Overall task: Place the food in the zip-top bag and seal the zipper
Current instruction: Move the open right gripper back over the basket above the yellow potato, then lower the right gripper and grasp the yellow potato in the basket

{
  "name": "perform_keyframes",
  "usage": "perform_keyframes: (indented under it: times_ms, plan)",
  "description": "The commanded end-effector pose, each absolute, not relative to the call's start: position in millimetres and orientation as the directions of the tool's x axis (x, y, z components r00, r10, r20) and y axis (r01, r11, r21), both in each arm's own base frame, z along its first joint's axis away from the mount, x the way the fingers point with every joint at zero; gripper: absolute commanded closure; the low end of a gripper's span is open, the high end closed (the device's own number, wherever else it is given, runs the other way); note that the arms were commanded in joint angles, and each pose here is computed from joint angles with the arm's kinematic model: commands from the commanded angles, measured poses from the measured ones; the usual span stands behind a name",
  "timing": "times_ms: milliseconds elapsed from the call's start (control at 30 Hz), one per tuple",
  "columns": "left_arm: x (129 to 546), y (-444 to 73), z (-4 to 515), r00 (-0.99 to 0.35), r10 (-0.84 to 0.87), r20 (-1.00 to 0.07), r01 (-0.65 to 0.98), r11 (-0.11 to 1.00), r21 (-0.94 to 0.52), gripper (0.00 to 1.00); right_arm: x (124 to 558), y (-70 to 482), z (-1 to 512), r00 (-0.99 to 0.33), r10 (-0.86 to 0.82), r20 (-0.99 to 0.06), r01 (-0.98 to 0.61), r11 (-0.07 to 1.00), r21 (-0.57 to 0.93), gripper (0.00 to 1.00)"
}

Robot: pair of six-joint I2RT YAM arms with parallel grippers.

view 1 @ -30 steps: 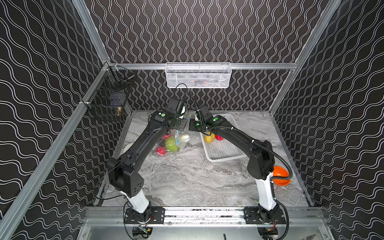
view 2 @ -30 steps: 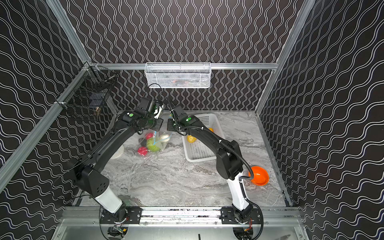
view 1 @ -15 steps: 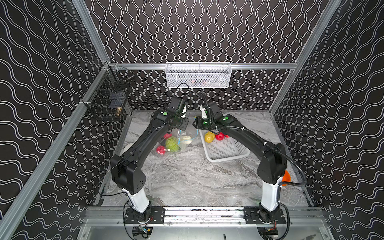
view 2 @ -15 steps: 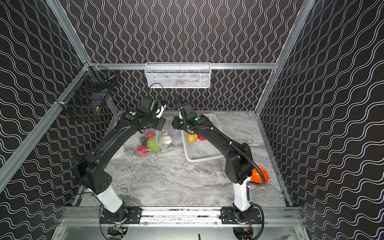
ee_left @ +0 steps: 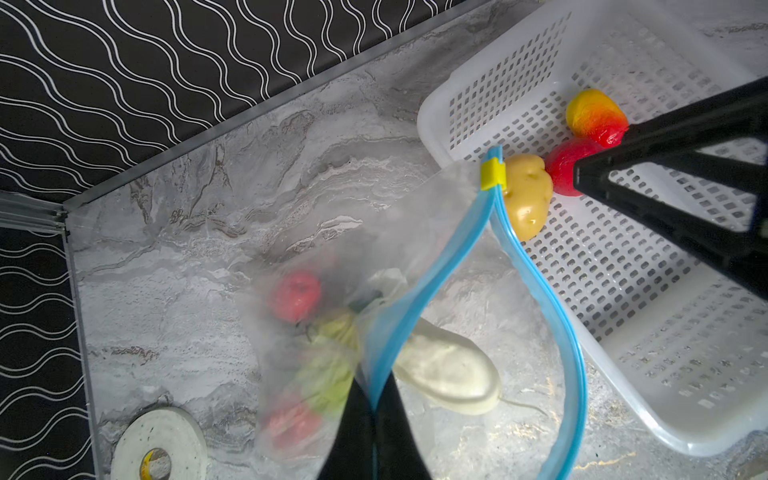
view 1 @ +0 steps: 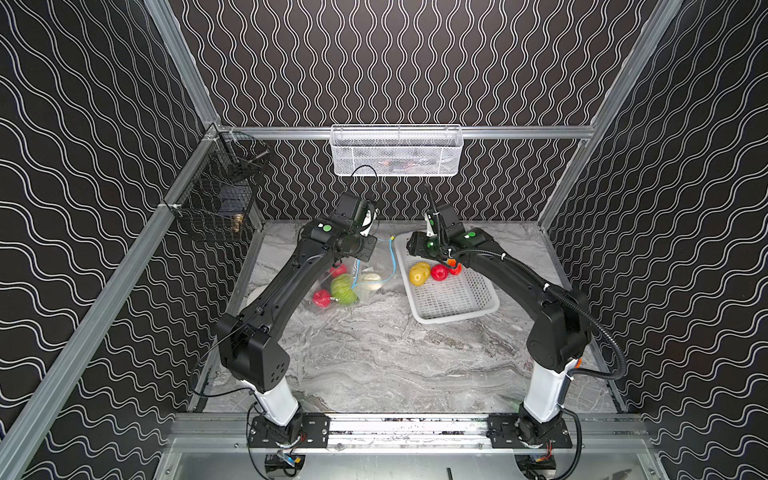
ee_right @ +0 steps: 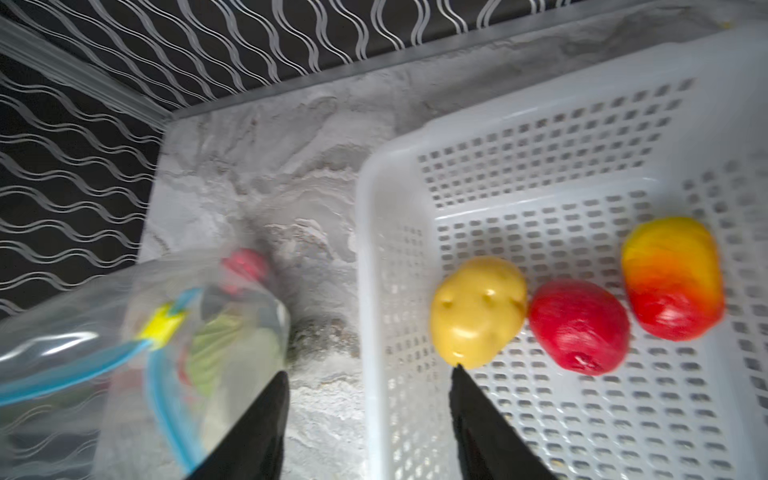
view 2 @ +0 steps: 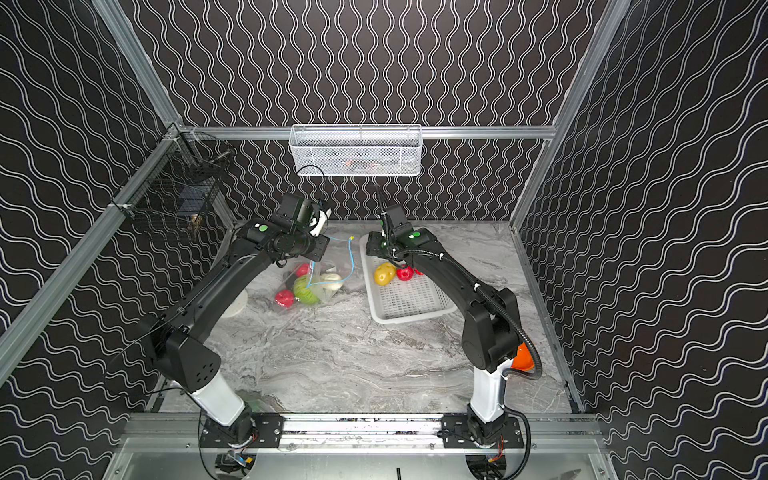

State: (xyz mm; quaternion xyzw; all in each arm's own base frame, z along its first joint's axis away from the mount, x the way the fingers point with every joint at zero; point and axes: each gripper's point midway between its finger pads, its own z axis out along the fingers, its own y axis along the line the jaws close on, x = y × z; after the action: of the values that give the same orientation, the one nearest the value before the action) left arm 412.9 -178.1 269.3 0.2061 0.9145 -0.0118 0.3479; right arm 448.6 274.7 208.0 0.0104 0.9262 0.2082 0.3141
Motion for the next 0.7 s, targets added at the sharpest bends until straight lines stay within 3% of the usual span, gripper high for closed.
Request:
perform_keyframes:
  times_ms: [0, 100, 133, 167, 200, 667]
  plan:
    - [412.2, -177.6, 273.7, -0.66, 0.368, -0.655, 0.391, 0.913, 0.119, 1.0, 448.3, 259.0, 195.0, -0.814, 0.158, -0.559, -0.062, 0.933, 0.354, 0.29]
    - [411.1, -177.9, 271.8, -0.662, 0.367, -0.653, 0.395, 0.912, 0.113, 1.0, 449.7, 251.8, 173.6, -0.835, 0.181, -0.52, -0.007, 0.941, 0.339, 0.23]
    - [411.2, -178.0, 272.1, -0.662, 0.366, -0.654, 0.395, 0.912, 0.111, 1.0, 449.6, 246.1, 169.4, -0.834, 0.203, -0.513, 0.031, 0.946, 0.324, 0.17]
    - [411.0, -177.8, 273.1, -0.662, 0.364, -0.655, 0.395, 0.912, 0.108, 1.0, 449.0, 241.4, 164.0, -0.834, 0.223, -0.504, 0.066, 0.948, 0.311, 0.03]
    - [410.6, -178.0, 273.8, -0.661, 0.364, -0.657, 0.396, 0.912, 0.107, 1.0, 448.7, 239.4, 160.0, -0.836, 0.237, -0.495, 0.085, 0.947, 0.31, 0.01]
    - [410.3, -173.7, 274.3, -0.66, 0.355, -0.662, 0.391, 0.915, 0.1, 1.0, 445.2, 249.6, 127.1, -0.813, 0.435, -0.387, 0.224, 0.847, 0.482, 0.01]
